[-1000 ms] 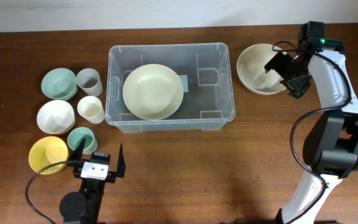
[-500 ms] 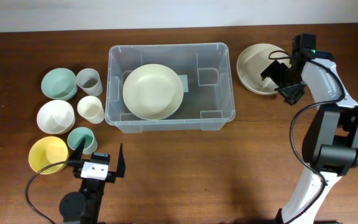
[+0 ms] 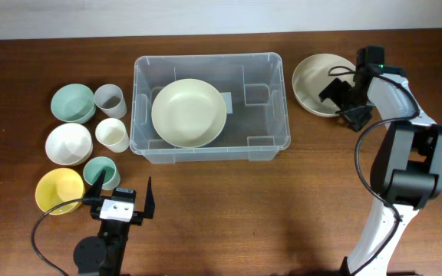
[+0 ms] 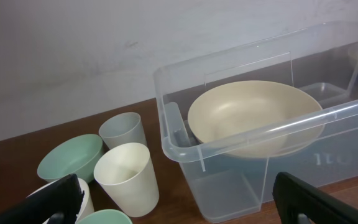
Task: Pack container
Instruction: 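Move the right gripper to the remaining cream plate at right, then grip the cream plate rim with the right gripper, then lift and carry the cream plate over the container, then lower the cream plate onto the stacked bowls and release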
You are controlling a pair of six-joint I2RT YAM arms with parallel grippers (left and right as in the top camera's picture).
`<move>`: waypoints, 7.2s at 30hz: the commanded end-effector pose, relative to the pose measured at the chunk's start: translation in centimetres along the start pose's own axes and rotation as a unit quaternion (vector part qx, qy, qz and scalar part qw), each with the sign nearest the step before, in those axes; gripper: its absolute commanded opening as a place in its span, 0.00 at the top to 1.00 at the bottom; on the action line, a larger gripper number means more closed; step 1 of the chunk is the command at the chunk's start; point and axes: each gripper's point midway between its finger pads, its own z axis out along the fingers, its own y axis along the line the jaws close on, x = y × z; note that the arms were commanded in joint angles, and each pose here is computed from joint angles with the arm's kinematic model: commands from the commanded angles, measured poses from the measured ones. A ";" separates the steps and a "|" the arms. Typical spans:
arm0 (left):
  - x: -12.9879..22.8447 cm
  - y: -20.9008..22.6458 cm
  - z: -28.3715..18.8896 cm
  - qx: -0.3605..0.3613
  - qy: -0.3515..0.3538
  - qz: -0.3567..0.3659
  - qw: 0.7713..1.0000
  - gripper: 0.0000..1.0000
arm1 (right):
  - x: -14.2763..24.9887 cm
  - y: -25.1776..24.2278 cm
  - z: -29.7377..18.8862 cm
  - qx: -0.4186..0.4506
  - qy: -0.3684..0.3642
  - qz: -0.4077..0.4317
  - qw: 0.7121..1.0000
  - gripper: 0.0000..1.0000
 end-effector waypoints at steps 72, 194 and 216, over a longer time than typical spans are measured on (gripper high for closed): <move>0.2 0.2 0.0 -0.005 0.001 0.004 1.000 0.00 | -1.1 1.1 -4.6 -0.007 -0.028 -0.085 0.996 0.38; 0.2 0.2 0.0 -0.005 0.001 0.004 1.000 0.00 | 23.4 22.7 -4.5 -0.212 0.030 -0.346 0.913 0.95; 0.2 0.2 0.0 -0.005 0.001 0.004 1.000 0.00 | 24.2 22.4 -4.5 -0.214 0.050 -0.347 0.912 0.88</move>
